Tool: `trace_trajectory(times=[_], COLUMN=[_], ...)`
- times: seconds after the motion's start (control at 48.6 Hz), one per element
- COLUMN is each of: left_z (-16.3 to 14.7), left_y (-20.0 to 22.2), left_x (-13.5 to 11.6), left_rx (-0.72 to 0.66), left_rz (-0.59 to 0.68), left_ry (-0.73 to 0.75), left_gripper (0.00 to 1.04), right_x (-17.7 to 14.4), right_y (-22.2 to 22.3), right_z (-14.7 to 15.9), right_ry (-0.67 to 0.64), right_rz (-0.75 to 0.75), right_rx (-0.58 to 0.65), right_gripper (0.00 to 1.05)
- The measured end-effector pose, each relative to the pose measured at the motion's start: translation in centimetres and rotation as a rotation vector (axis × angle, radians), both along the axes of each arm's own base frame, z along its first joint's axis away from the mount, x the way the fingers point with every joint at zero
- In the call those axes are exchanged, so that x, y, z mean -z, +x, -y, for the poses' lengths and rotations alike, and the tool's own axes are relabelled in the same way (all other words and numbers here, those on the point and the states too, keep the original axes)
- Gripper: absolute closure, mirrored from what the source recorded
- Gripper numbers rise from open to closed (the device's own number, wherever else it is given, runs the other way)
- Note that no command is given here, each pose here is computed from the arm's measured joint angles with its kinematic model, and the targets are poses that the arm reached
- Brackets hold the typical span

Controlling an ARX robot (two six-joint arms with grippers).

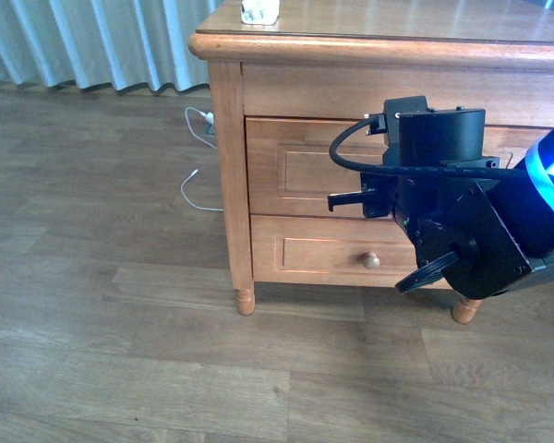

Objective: Put charger into drawer

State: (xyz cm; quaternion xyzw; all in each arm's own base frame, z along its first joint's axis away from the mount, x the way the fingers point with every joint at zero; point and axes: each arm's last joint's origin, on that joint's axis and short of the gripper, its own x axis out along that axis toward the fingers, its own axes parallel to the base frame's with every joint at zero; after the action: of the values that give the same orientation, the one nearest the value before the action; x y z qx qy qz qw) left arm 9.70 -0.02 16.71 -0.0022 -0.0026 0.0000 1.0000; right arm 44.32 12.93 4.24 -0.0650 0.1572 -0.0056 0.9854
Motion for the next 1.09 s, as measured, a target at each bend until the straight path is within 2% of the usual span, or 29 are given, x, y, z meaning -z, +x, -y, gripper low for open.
trace_trajectory(times=[0.206, 0.432, 0.576, 1.09], left_z=[0.0, 0.0, 0.0, 0.0], left_y=[0.0, 0.0, 0.0, 0.0], left_x=[0.0, 0.0, 0.0, 0.0], left_rx=[0.000, 0.000, 0.000, 0.000], left_rz=[0.000, 0.000, 0.000, 0.000], left_ry=[0.000, 0.000, 0.000, 0.000], left_gripper=[0.06, 0.06, 0.06, 0.06], right_x=[-0.2, -1.0, -1.4, -3.1], right_y=[-1.1, -4.5, -7.1, -11.6], right_z=[0.5, 1.0, 1.4, 2.4], right_ry=[0.016, 0.065, 0.066, 0.039], right_rz=[-0.026, -0.119, -0.189, -0.335], right_rx=[-0.009, -0.012, -0.004, -0.039], right_gripper=[0.82, 0.82, 0.82, 0.82])
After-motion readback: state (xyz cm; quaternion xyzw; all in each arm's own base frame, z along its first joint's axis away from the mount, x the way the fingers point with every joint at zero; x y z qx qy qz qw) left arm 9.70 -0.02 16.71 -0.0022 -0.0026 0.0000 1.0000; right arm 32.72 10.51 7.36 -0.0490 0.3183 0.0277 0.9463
